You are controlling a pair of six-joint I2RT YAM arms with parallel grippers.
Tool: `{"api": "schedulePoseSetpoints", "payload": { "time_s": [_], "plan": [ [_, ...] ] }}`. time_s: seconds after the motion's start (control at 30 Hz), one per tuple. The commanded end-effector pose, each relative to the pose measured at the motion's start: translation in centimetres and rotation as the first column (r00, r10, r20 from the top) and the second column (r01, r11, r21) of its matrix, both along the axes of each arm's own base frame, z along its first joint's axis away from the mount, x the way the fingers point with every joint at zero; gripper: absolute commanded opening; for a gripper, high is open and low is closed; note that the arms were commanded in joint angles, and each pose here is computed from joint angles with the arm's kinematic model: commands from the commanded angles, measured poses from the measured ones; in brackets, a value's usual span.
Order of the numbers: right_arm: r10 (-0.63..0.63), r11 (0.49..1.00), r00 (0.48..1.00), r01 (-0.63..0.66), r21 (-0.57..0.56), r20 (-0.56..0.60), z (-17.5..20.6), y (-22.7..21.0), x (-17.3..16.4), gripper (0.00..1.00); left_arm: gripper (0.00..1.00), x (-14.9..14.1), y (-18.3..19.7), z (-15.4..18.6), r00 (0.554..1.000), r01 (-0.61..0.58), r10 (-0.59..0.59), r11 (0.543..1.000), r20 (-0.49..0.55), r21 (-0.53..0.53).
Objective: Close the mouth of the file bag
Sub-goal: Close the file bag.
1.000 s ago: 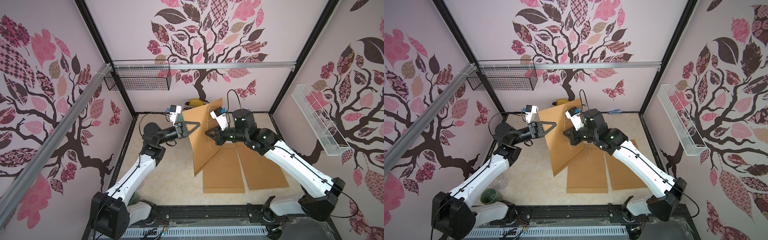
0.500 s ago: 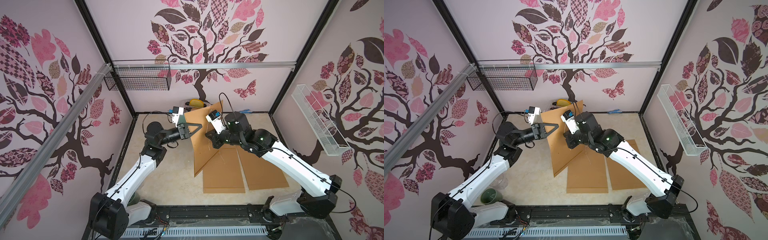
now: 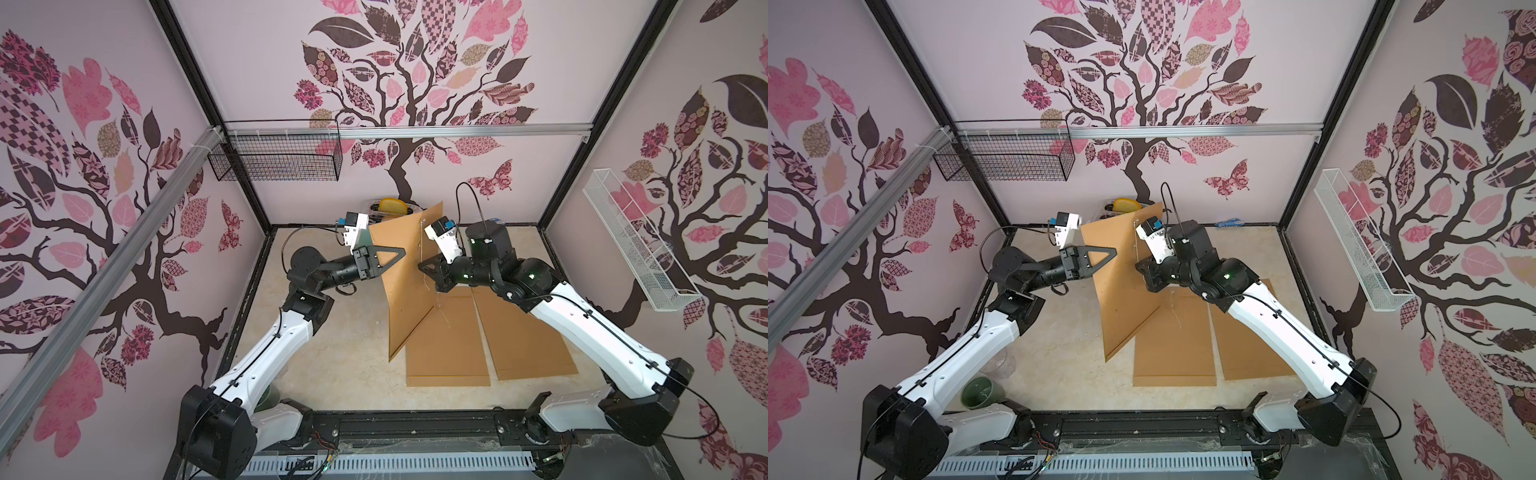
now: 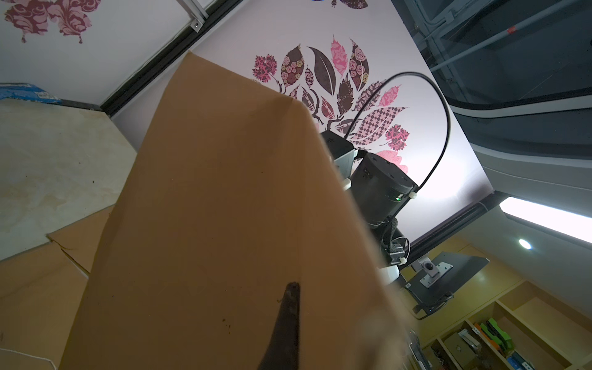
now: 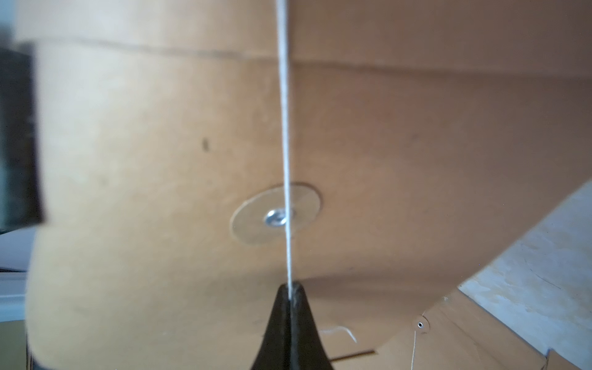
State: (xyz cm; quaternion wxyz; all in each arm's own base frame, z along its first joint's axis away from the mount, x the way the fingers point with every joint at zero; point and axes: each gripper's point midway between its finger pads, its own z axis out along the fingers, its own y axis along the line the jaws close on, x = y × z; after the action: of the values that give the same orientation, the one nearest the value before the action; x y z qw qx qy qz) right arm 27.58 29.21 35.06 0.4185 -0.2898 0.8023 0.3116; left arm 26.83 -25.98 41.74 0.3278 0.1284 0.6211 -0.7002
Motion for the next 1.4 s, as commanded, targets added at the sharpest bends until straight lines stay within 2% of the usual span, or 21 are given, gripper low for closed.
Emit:
{"api": "schedulePoseSetpoints", "payload": {
  "time_s": [0.0,0.07,0.2,0.43,0.6,0.67,0.73,0.83,1.03,1.27,1.37],
  "plan": [
    [0.019,0.998,1.0,-0.02,0.064,0.013,0.7,-0.2,-1.2,0.0,0.0,-0.5,0.7,2.5,0.993,-0.064,0.065,0.998,0.101,-0.012],
    [0.042,0.995,0.999,-0.042,0.093,0.01,0.7,0.0,-1.8,0.0,0.0,-0.5,0.6,2.8,0.993,-0.059,0.061,0.998,0.099,-0.025],
    [0.077,0.991,0.997,-0.075,0.115,-0.017,0.5,0.4,-2.3,0.11,0.0,-0.5,0.6,3.0,0.995,-0.046,0.049,0.998,0.091,-0.042],
    [0.093,0.985,0.995,-0.087,0.151,-0.03,0.1,0.9,-2.3,0.12,0.0,-1.0,0.8,3.3,0.995,-0.039,0.044,0.998,0.091,-0.058],
    [0.082,0.984,0.996,-0.077,0.163,-0.026,0.1,1.0,-1.9,0.07,0.0,-1.0,0.8,3.5,0.995,-0.033,0.039,0.997,0.089,-0.068],
    [0.069,0.985,0.997,-0.063,0.162,-0.03,-0.1,0.9,-1.7,0.0,0.0,-1.0,0.8,3.5,0.995,-0.034,0.04,0.997,0.091,-0.069],
    [0.05,0.987,0.998,-0.044,0.157,-0.036,-0.3,0.6,-1.7,0.0,0.0,-0.9,0.8,3.4,0.995,-0.044,0.049,0.997,0.086,-0.063],
    [0.028,0.993,0.998,-0.022,0.117,-0.048,-0.1,-0.2,-1.9,0.0,0.0,-0.8,0.8,3.0,0.996,-0.05,0.054,0.997,0.072,-0.05],
    [-0.052,0.998,0.998,0.052,-0.022,0.019,-0.4,-2.3,-1.1,0.0,0.0,0.0,1.0,2.2,0.995,-0.089,0.091,0.995,0.041,-0.051],
    [0.003,0.996,0.999,0.001,-0.087,0.051,-0.5,-0.2,-2.4,0.0,0.0,0.4,0.8,2.0,0.996,-0.09,0.091,0.995,0.024,-0.039],
    [-0.015,0.99,0.996,0.026,-0.138,0.083,-0.7,0.1,-2.2,0.0,0.0,0.5,0.9,1.6,0.995,-0.103,0.103,0.994,0.012,-0.021]
  ]
}}
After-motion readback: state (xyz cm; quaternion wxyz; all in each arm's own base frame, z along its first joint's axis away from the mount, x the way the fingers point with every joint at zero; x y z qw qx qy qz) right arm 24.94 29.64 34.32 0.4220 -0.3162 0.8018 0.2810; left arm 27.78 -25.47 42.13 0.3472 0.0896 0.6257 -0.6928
